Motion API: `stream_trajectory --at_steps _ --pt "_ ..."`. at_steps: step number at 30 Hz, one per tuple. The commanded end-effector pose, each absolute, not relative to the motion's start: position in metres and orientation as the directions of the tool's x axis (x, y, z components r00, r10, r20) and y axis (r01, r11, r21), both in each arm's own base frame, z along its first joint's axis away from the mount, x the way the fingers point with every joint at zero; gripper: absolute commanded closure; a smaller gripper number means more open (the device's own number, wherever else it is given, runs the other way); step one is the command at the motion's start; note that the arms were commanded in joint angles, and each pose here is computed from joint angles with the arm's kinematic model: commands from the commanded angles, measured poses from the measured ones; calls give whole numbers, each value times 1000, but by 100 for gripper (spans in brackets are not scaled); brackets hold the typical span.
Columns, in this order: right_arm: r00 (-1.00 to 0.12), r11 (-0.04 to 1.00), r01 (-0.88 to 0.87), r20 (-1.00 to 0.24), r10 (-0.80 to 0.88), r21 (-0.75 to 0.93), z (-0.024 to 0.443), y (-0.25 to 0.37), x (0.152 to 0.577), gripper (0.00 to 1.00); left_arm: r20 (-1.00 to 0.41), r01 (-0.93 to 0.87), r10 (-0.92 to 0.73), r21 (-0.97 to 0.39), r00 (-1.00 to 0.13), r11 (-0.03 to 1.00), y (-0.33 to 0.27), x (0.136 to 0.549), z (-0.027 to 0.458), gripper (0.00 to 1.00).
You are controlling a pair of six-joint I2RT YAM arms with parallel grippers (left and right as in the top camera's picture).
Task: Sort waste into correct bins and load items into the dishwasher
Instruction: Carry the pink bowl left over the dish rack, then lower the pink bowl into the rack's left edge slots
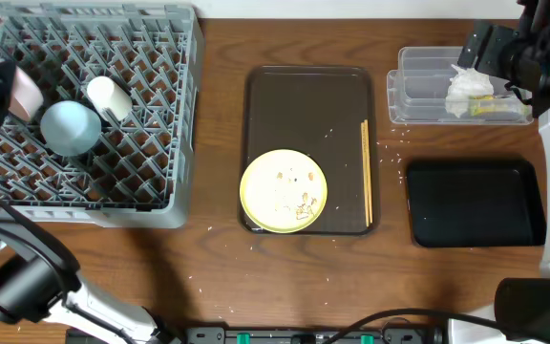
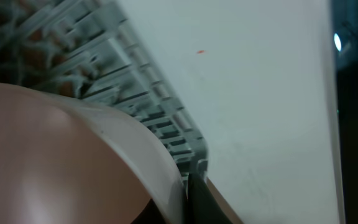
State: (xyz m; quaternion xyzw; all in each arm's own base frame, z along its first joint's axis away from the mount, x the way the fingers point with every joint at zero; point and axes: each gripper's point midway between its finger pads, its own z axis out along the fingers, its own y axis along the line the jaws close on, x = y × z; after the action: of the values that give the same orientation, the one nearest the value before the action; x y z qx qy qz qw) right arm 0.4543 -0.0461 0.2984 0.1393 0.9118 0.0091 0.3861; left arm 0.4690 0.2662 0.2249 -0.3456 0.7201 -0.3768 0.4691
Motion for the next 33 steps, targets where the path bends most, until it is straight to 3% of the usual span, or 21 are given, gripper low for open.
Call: stream_trajectory --at_steps 1,14,25,30,33 --pt "-661 961 252 -704 259 117 300 -50 454 1 -325 -203 -893 -895 -311 396 282 466 195 93" --pt "-661 961 252 -704 259 117 300 -50 454 1 -200 -296 -940 -913 -277 282 298 446 176 92" --pt "-661 961 252 -704 259 117 300 -50 454 1 -196 -311 -952 -913 -236 265 317 432 175 92" --pt "-661 961 252 -704 259 117 300 -50 454 1 -194 -312 -958 -915 -210 253 330 421 176 83" --pt "-661 961 252 -704 259 117 300 -50 454 1 -188 -301 -960 -922 -207 246 334 415 179 83"
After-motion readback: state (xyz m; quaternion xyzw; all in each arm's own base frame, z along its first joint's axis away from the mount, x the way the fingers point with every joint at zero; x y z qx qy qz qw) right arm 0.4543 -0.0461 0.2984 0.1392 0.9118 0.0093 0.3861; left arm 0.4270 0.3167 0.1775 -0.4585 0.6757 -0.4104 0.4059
